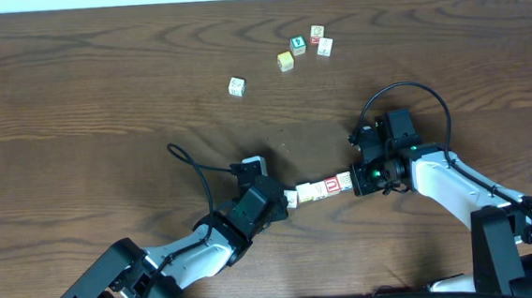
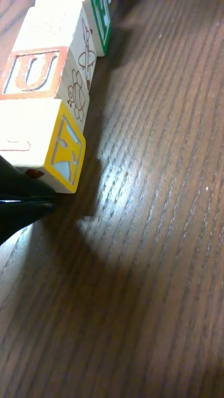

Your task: Lift 5 blocks

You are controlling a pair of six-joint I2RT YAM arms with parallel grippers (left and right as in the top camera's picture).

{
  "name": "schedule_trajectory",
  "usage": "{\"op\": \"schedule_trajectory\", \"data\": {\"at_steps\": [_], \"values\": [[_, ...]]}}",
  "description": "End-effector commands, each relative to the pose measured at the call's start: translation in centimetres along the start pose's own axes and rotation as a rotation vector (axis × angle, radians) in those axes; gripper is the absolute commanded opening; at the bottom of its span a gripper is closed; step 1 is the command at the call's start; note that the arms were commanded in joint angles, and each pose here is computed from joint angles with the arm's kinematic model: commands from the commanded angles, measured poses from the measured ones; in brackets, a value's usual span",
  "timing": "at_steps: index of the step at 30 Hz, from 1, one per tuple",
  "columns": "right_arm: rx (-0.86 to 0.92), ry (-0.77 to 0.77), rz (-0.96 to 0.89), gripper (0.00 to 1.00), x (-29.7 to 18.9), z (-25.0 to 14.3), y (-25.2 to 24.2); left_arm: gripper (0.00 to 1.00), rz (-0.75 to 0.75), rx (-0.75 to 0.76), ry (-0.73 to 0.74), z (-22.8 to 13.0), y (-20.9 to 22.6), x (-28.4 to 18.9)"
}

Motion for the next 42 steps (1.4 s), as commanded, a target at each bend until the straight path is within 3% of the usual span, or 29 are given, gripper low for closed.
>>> {"op": "schedule_trajectory", "data": {"at_steps": [1, 14, 29, 36, 42], "values": [[-0.004, 0.012, 0.030, 0.01, 0.2, 0.1, 1.2, 0.07, 0.063, -0.009, 0.013, -0.7, 1.1, 0.2], [0.034, 0.010, 0.004, 0.01, 0.3, 0.0, 1.1, 0.07, 0.070, -0.023, 0.016, -0.7, 1.2, 0.2], [0.060, 0.006, -0.041, 0.01, 0.2, 0.0, 0.7, 0.07, 0.280, 0.011, 0.023, -0.1, 4.3, -2.6], [0.062, 0.002, -0.040, 0.01, 0.2, 0.1, 0.7, 0.07, 0.029, 0.145, 0.114, -1.3, 0.5, -5.6], [0.062, 0.001, -0.039, 0.01, 0.2, 0.2, 0.7, 0.07, -0.037, 0.190, 0.160, -2.9, -1.1, -5.8]]}}
Point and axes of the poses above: each gripper's point midway between its finger pads, its own x axis out along the fingers, its own y axis along the line the jaws close on, z = x × y, the point moved 9 cm from there along -x, back along the fingers, and after that the axes turned 11 degrees about x, right-handed, at the moved point
